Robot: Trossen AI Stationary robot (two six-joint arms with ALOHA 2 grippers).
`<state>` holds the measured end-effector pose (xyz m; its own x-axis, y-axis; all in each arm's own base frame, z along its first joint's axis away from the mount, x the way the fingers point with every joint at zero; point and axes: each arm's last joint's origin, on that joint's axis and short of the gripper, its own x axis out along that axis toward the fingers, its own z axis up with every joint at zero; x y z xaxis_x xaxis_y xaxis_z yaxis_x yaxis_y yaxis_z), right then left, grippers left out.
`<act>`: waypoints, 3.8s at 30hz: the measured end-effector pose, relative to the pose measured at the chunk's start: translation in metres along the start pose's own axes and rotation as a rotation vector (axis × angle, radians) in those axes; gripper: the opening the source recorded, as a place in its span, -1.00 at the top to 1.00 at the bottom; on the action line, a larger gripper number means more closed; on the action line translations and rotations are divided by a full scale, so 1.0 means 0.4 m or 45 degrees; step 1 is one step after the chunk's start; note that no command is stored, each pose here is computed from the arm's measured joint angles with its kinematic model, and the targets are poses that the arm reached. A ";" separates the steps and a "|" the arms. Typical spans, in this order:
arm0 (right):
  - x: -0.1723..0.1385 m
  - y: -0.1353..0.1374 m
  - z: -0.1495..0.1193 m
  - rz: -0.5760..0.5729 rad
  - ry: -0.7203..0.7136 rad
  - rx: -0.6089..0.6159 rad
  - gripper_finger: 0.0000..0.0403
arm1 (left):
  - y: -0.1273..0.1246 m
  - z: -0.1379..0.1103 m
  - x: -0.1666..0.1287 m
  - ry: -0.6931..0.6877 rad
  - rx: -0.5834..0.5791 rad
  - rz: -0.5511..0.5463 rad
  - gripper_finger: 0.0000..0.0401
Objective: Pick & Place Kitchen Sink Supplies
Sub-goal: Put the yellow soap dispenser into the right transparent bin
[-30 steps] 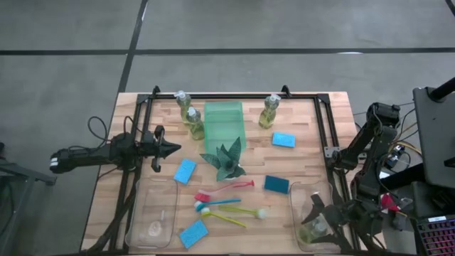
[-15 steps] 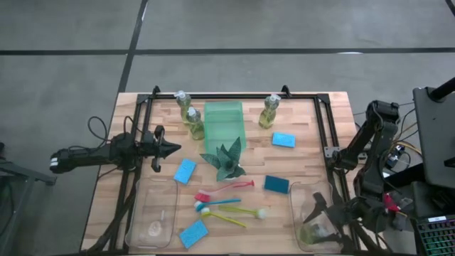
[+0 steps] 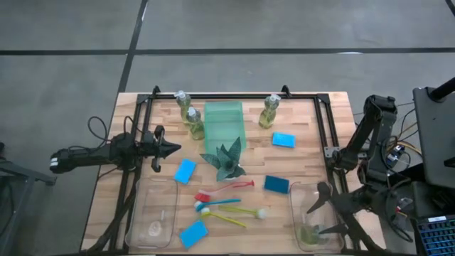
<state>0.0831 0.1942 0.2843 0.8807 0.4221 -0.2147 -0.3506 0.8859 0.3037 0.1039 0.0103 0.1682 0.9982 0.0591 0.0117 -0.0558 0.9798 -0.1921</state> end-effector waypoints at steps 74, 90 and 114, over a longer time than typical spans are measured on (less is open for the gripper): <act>0.020 -0.745 0.133 -1.672 0.090 0.272 -0.81 | 0.000 0.000 0.000 0.000 0.000 0.000 1.00; 0.021 -0.800 0.134 -1.664 0.037 0.324 -0.81 | 0.000 0.000 0.000 0.000 0.000 0.000 1.00; 0.028 -0.857 0.130 -1.666 -0.002 0.319 -0.36 | 0.000 0.000 0.000 0.000 0.000 0.000 1.00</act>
<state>0.2297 -0.1147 0.2261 0.5218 -0.7079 -0.4761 0.8161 0.5767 0.0370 0.1038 0.0103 0.1683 0.9982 0.0593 0.0120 -0.0559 0.9798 -0.1921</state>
